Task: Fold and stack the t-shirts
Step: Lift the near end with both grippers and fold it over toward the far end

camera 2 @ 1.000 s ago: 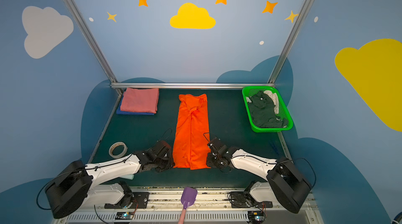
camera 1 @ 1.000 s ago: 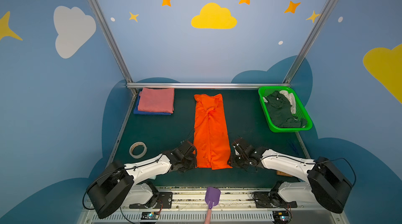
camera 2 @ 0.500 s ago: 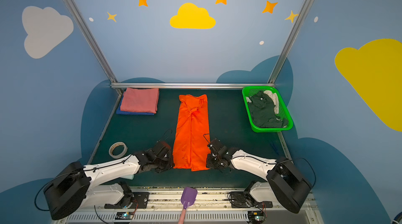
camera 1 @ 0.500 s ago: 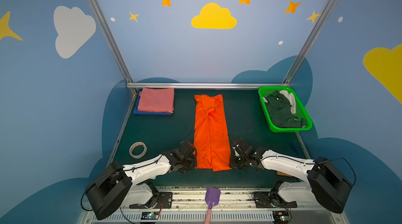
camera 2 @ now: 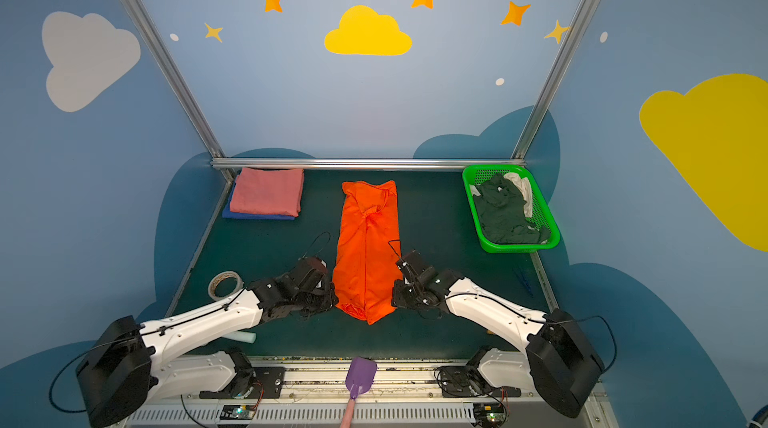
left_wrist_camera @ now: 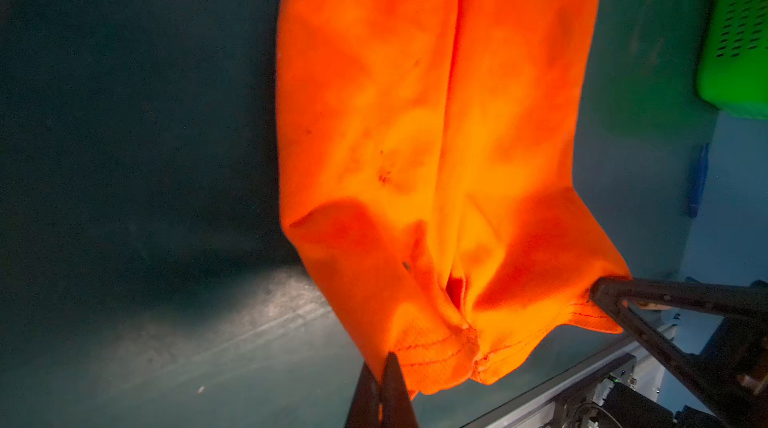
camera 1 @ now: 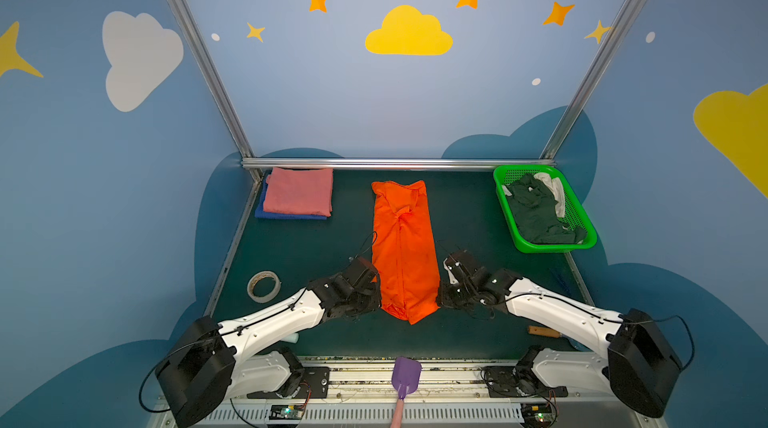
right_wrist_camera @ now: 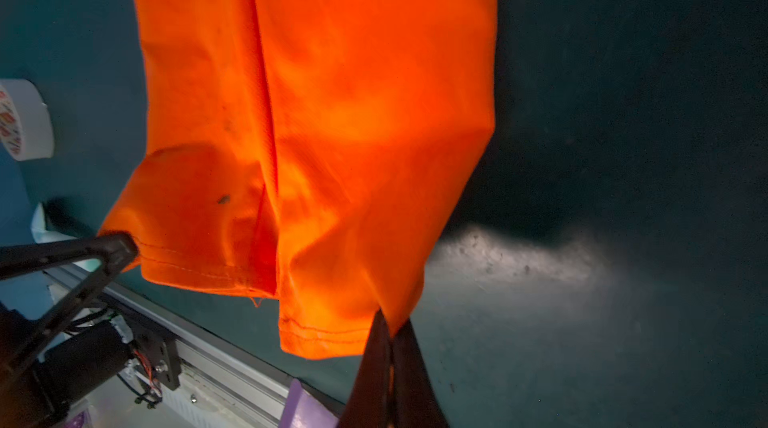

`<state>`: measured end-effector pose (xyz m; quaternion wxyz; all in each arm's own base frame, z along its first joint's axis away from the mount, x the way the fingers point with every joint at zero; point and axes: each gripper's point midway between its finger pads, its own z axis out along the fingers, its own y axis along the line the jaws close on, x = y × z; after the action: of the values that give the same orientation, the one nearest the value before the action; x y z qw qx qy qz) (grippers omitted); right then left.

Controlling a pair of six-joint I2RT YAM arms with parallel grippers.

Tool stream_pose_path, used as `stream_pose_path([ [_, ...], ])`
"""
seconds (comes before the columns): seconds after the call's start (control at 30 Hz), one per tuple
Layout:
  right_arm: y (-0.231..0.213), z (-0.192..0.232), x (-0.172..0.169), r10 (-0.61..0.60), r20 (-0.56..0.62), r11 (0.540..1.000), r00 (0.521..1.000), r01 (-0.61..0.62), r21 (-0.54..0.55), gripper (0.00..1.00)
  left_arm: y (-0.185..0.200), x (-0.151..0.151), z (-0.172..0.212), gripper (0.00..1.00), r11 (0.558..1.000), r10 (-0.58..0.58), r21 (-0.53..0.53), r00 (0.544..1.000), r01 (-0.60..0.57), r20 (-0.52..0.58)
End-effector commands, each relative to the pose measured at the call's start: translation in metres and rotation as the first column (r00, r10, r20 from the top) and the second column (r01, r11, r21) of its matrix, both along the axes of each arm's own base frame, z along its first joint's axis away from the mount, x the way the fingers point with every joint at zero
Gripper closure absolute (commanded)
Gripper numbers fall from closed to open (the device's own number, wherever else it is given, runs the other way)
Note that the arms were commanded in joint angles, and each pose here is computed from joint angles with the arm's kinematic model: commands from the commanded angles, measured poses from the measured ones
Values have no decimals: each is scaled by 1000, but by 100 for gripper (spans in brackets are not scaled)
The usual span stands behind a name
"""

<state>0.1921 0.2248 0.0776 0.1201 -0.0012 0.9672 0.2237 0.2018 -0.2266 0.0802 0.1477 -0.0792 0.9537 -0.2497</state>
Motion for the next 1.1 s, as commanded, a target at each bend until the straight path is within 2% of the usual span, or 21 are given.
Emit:
stream_pose_path([
  [0.0, -3, 11, 12, 9, 21, 1000, 1000, -8, -19, 100, 12, 10, 4, 95, 994, 18, 104, 1000, -21, 24],
  [0.17, 2, 18, 35, 21, 11, 1000, 1000, -21, -1, 100, 10, 36, 22, 95, 990, 29, 136, 997, -39, 76],
  [0.37, 8, 31, 66, 23, 14, 999, 1000, -24, 27, 100, 9, 71, 32, 95, 987, 34, 156, 997, -44, 67],
  [0.57, 11, 42, 107, 16, 14, 999, 1000, -17, 52, 100, 9, 113, 41, 95, 991, 43, 124, 997, -50, 63],
  [0.8, 23, 43, 156, 51, -25, 990, 998, -47, 134, 100, 10, 158, 52, 95, 994, 1, 111, 998, -9, 69],
  [1.07, 27, 42, 202, 54, -22, 988, 998, -50, 148, 100, 5, 203, 48, 95, 998, -33, 64, 998, 29, 56],
])
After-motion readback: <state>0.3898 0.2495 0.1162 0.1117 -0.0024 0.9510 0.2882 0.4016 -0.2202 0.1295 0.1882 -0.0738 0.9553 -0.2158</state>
